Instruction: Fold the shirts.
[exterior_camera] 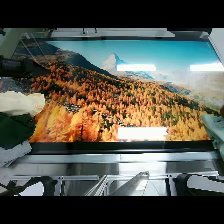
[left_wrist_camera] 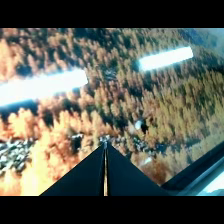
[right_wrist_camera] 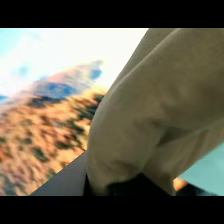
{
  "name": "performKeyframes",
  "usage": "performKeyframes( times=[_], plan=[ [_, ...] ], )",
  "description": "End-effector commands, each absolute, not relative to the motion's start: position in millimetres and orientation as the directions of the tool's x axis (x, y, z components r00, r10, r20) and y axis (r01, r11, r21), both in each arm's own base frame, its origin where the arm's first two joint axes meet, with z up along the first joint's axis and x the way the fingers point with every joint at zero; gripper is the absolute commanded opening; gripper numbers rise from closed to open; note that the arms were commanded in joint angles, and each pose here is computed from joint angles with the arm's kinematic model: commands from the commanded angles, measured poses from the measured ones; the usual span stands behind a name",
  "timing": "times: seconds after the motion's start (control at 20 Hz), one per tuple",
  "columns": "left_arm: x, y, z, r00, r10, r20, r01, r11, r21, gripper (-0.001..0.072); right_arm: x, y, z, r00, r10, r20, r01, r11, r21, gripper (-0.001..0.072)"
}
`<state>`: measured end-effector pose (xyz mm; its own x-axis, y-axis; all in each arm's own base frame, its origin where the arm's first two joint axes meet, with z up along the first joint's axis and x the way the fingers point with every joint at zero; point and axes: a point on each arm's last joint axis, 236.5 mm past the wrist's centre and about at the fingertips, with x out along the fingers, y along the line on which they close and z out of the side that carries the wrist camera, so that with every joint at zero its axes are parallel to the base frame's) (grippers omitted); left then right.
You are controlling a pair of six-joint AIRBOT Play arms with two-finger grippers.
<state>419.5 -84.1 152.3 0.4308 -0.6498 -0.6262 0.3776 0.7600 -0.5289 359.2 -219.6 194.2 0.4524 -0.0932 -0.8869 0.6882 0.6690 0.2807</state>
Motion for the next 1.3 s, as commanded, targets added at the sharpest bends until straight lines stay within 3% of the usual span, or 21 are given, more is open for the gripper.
performKeyframes(
  times=[0.0, 0.15, 0.25, 0.35, 0.45, 0.55, 0.65, 0.85, 1.0, 1.25],
  plan=[
    [415.0, -105.8, 152.5, 0.399, -0.670, -0.626, 0.430, 0.740, -0.517, 0.0019, 285.9, -256.3, 168.0, 0.303, -0.080, -0.950, 0.806, 0.553, 0.211, 0.0020],
    [412.8, -114.2, 152.4, 0.385, -0.678, -0.626, 0.445, 0.731, -0.518, 0.0019, 289.6, -282.8, 178.4, 0.372, -0.154, -0.915, 0.814, 0.527, 0.242, 0.0020],
    [413.9, -116.6, 153.2, 0.389, -0.679, -0.623, 0.448, 0.730, -0.516, 0.0019, 324.3, -287.4, 196.3, 0.516, -0.173, -0.839, 0.755, 0.554, 0.350, 0.0020],
    [417.2, -118.0, 154.4, 0.401, -0.676, -0.618, 0.449, 0.733, -0.510, 0.0019, 377.1, -275.8, 237.6, 0.738, -0.123, -0.663, 0.584, 0.608, 0.538, 0.0020],
    [420.6, -117.2, 155.4, 0.416, -0.671, -0.614, 0.446, 0.739, -0.505, 0.0019, 406.9, -271.1, 285.3, 0.870, -0.110, -0.481, 0.438, 0.621, 0.651, 0.0020],
    [422.2, -116.5, 155.8, 0.422, -0.669, -0.612, 0.444, 0.741, -0.503, 0.0019, 410.3, -271.6, 306.0, 0.894, -0.124, -0.430, 0.404, 0.635, 0.658, 0.0020],
    [422.0, -116.7, 155.8, 0.421, -0.669, -0.612, 0.445, 0.741, -0.503, 0.0019, 406.8, -267.4, 302.5, 0.884, -0.112, -0.453, 0.418, 0.623, 0.662, 0.0020],
    [422.0, -116.7, 155.6, 0.421, -0.669, -0.612, 0.445, 0.741, -0.503, 0.0019, 371.8, -269.8, 246.7, 0.731, -0.114, -0.673, 0.581, 0.620, 0.527, 0.0019],
    [420.4, -117.6, 155.2, 0.414, -0.672, -0.614, 0.447, 0.738, -0.505, 0.0019, 310.6, -266.7, 182.7, 0.482, -0.065, -0.874, 0.739, 0.566, 0.366, 0.0019],
    [420.5, -117.6, 154.9, 0.414, -0.672, -0.614, 0.447, 0.738, -0.506, 0.0019, 157.4, -276.7, 120.2, 0.095, -0.111, -0.989, 0.965, 0.255, 0.064, 0.0021]
  ],
)
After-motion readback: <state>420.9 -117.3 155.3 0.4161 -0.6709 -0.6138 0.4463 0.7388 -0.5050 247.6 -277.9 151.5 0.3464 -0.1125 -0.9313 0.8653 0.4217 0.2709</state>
